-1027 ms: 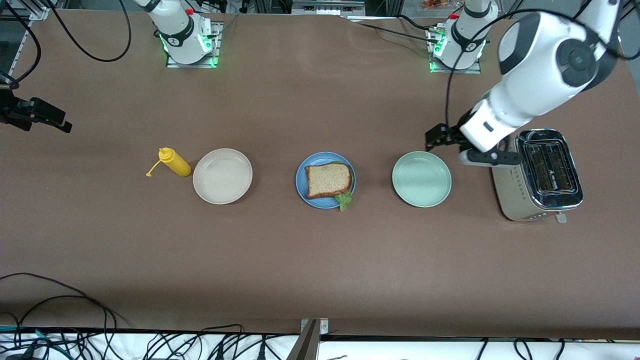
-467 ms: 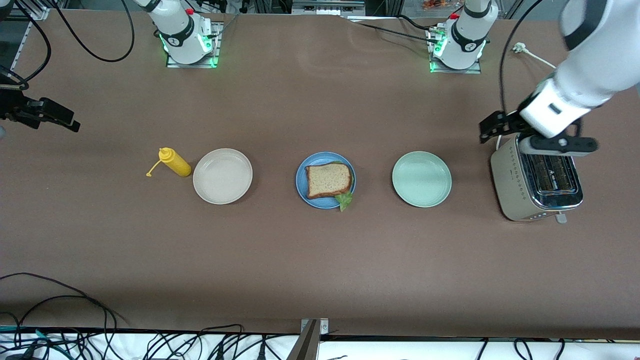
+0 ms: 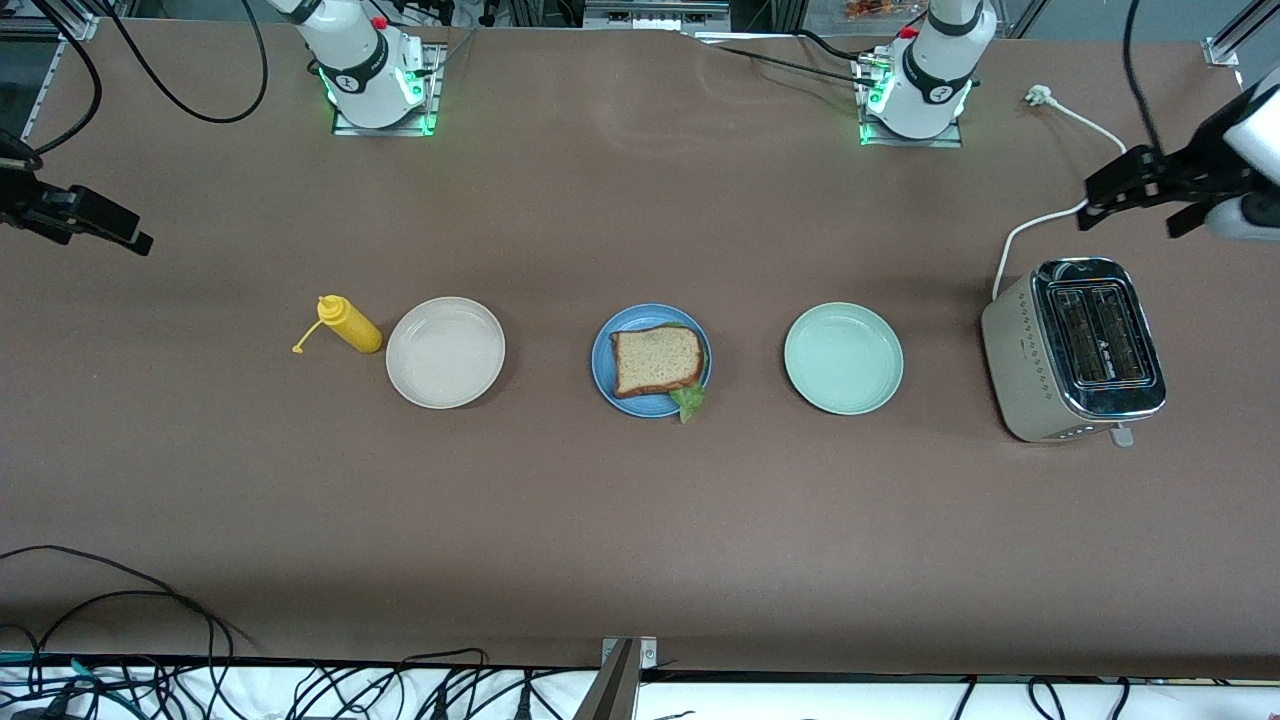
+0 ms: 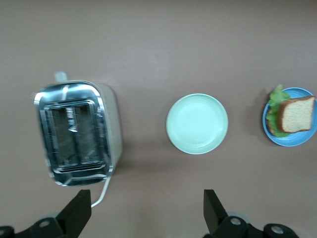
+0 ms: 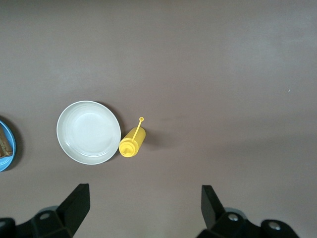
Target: Make sandwich in blue plate with both arms
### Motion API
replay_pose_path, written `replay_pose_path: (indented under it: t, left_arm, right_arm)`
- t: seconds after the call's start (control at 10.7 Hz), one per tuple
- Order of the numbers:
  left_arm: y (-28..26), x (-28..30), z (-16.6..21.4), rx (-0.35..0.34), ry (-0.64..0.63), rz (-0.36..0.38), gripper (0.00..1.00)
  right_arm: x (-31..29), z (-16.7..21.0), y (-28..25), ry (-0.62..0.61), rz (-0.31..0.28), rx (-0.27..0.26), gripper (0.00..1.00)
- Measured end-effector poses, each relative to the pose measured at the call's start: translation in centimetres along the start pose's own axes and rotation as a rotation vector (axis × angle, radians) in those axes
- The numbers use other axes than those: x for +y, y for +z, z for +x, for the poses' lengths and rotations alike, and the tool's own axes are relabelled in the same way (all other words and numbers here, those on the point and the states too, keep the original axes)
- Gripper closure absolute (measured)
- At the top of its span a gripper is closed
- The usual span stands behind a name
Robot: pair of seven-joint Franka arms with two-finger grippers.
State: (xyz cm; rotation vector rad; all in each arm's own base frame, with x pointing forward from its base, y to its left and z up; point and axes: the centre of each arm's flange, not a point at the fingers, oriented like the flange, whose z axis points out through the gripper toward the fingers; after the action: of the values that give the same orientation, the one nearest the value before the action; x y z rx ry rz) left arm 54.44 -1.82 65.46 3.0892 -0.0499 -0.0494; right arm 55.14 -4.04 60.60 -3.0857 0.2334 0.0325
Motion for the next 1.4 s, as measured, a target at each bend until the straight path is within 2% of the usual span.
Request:
replay_pose_path:
  t: [0.28,0.56,0.65,1.21,1.4]
  left_arm:
    - [-2.3,-1.0,-0.8,-0.001,0.034,0.024,0.00]
    - [-1.3,-1.3,-0.2,-0.023,0.038,0.023,0.00]
    - [-0.7,-1.4,0.2,-0.034,0.039,0.022,0.00]
    - [-0.2,-1.4,0.5,-0.046,0.042,0.021,0.00]
    - [-0.5,-1.3,0.3,-0.043,0.046,0.021,0.00]
  right_arm:
    - [0.2,-0.4,-0.6,0.002,-0.005,-0.003,0.00]
    - [0.9,-1.2,-0.1,-0.001,-0.074,-0.079,0.00]
    - [0.9,-1.4,-0.3,0.000,-0.079,-0.090,0.00]
    - [0.4,-1.9,-1.4,-0.010,-0.081,-0.090,0.00]
    - [-0.1,-1.5,-1.6,-0.020,-0.080,-0.060,0.00]
